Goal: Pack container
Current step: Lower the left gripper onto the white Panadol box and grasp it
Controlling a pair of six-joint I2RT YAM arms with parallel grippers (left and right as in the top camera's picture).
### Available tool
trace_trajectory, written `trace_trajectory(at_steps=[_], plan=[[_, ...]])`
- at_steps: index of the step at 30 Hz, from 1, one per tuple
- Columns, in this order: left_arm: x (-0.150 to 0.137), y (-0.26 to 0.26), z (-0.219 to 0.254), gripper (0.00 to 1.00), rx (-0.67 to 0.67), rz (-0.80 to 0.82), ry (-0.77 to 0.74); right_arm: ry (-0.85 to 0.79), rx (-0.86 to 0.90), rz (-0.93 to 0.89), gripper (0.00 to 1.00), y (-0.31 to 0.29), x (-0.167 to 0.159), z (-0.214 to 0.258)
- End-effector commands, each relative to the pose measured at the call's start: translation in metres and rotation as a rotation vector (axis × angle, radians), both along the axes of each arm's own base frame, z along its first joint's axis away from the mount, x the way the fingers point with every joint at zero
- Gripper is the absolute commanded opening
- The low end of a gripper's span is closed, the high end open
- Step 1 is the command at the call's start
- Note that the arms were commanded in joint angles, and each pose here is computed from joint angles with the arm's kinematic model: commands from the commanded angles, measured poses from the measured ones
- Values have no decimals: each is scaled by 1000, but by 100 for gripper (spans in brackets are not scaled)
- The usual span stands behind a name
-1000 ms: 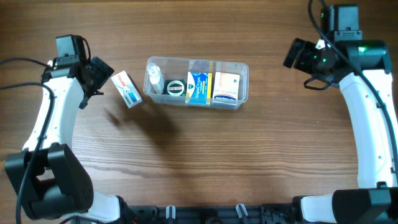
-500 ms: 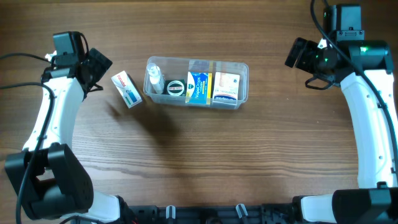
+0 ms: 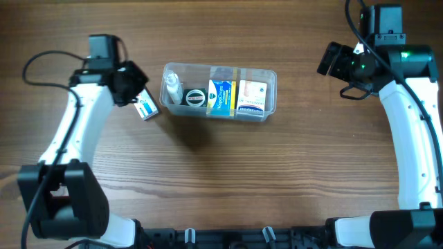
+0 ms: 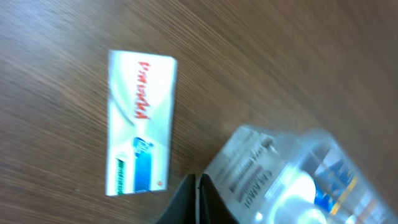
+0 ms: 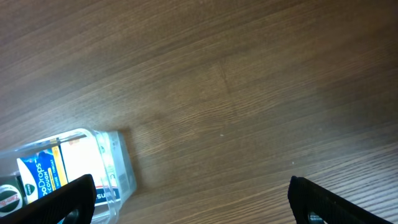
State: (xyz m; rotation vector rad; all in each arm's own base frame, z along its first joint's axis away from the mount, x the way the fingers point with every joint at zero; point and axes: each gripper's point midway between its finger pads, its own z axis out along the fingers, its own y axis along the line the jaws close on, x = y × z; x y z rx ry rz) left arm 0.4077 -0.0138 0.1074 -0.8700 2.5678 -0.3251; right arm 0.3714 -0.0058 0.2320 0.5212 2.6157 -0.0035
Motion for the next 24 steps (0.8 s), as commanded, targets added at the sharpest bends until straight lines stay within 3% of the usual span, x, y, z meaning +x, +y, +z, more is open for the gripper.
trace_trajectory(at_steps=[1, 13, 24], plan=[[2, -4, 1, 8, 214, -47, -9, -7, -19, 0, 100, -3, 2, 2], [-9, -23, -35, 19, 215, -108, 105, -7, -19, 0, 100, -3, 2, 2], [-17, -59, -39, 13, 20, -194, 134, -7, -19, 0, 100, -3, 2, 2]])
